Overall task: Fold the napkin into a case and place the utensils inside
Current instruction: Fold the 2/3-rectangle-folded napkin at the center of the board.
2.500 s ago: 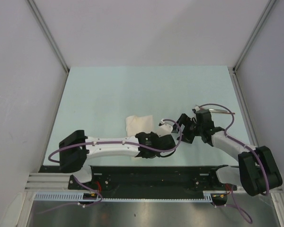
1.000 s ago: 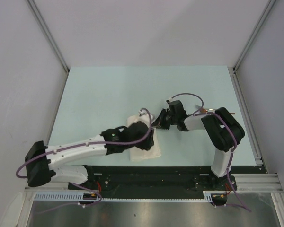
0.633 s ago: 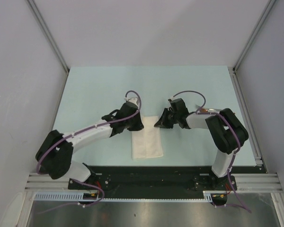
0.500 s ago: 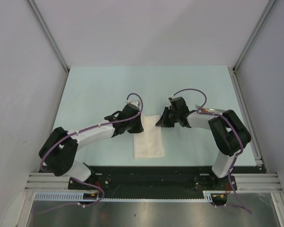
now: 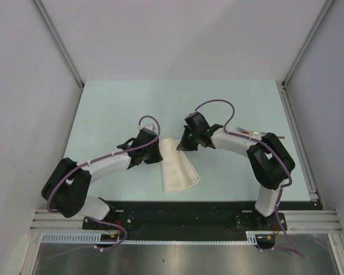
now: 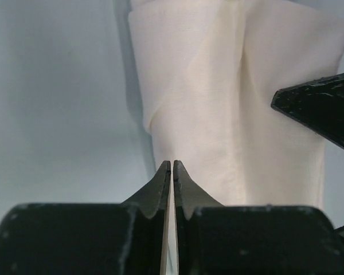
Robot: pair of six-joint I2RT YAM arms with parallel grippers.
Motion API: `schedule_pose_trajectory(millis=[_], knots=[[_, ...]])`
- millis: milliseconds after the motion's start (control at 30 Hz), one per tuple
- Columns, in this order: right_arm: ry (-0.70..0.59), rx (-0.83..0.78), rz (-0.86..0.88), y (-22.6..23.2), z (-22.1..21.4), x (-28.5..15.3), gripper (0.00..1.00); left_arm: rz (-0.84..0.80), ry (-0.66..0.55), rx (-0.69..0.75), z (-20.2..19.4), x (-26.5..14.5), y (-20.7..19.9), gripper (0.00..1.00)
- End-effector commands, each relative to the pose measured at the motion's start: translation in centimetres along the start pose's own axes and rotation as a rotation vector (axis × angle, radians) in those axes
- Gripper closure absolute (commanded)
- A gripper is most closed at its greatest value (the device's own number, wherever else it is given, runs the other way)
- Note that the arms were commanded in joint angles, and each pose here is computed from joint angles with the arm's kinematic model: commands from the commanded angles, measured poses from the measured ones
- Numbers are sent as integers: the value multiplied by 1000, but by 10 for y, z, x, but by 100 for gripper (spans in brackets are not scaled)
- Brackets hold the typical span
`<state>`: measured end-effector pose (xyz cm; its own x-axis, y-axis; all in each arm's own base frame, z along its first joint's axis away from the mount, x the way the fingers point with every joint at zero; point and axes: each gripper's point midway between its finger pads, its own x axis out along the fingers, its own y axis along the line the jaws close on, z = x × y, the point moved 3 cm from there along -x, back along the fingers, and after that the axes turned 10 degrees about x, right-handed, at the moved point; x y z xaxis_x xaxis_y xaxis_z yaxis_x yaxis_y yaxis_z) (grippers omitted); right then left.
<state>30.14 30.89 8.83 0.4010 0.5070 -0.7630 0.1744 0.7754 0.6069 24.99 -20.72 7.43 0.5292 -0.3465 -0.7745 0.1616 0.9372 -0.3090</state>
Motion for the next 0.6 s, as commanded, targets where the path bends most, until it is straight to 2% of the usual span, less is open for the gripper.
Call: schedule_pose_trajectory(millis=[0,267,300,567], knots=[[-39,95,-95,11,-3,6,100,3,4,-47,-9,6,5,93],[-24,221,-140,30,-25,26,100,-33,38,-63,-22,17,2,94],[-68,227,-148,34,-20,27,100,-30,38,-63,-22,17,3,94],[-108,348,-152,44,-26,38,100,-51,41,-72,-30,17,3,94]])
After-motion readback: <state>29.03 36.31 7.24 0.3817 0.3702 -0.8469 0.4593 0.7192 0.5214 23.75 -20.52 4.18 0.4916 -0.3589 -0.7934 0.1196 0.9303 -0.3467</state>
